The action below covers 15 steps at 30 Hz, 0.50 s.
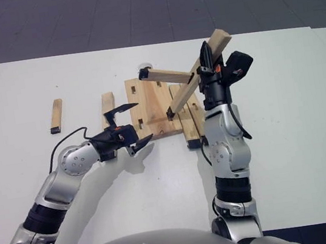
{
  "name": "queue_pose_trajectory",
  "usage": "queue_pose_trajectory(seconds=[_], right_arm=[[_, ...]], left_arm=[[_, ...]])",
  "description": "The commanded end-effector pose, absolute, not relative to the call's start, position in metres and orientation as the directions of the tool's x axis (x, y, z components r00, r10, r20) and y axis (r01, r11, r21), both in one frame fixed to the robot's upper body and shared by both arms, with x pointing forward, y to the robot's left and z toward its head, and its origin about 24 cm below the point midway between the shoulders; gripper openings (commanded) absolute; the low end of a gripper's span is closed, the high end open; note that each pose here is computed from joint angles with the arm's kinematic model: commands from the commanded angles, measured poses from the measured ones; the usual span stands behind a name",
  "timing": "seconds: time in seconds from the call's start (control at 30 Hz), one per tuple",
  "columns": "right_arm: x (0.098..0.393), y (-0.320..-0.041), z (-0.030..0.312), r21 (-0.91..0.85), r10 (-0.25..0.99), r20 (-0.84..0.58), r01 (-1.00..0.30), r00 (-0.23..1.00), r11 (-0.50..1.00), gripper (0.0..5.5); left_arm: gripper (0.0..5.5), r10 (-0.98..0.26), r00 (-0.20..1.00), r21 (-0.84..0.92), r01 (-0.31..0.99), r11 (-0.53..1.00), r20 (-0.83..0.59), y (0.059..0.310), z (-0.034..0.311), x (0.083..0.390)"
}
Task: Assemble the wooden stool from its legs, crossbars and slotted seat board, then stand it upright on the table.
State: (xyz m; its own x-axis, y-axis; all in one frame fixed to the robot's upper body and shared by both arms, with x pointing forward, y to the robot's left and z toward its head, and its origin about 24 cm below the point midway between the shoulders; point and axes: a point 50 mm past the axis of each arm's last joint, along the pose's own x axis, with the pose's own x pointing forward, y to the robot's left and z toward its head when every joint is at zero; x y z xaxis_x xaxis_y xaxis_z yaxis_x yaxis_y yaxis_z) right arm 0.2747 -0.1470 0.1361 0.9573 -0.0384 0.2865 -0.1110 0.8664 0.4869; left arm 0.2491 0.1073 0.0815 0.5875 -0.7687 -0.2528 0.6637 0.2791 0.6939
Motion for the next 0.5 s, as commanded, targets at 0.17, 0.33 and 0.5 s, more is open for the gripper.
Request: queue_pose_trajectory(seconds=[0.17, 0.33, 0.5], right_arm=[[0.268, -0.139, 0.122, 0.553, -0.017, 0.218, -0.109, 0.976, 0.826, 1.03], [0.264, -0.142, 0.119, 0.512, -0.009, 0.223, -0.109, 0.975, 0.852, 1.03], [0.261, -0.135, 0.102, 0.362, 0.057, 0.19, -0.124, 0.98, 0.924, 1.03]], left_arm=[[5.4, -0.763, 0.594, 0.704, 0.656, 0.274, -0.257, 0.107, 0.082, 0.252], [5.4, -0.758, 0.602, 0.702, 0.653, 0.286, -0.251, 0.106, 0.081, 0.252], [5.4, -0.754, 0.609, 0.701, 0.649, 0.295, -0.247, 0.105, 0.08, 0.251]])
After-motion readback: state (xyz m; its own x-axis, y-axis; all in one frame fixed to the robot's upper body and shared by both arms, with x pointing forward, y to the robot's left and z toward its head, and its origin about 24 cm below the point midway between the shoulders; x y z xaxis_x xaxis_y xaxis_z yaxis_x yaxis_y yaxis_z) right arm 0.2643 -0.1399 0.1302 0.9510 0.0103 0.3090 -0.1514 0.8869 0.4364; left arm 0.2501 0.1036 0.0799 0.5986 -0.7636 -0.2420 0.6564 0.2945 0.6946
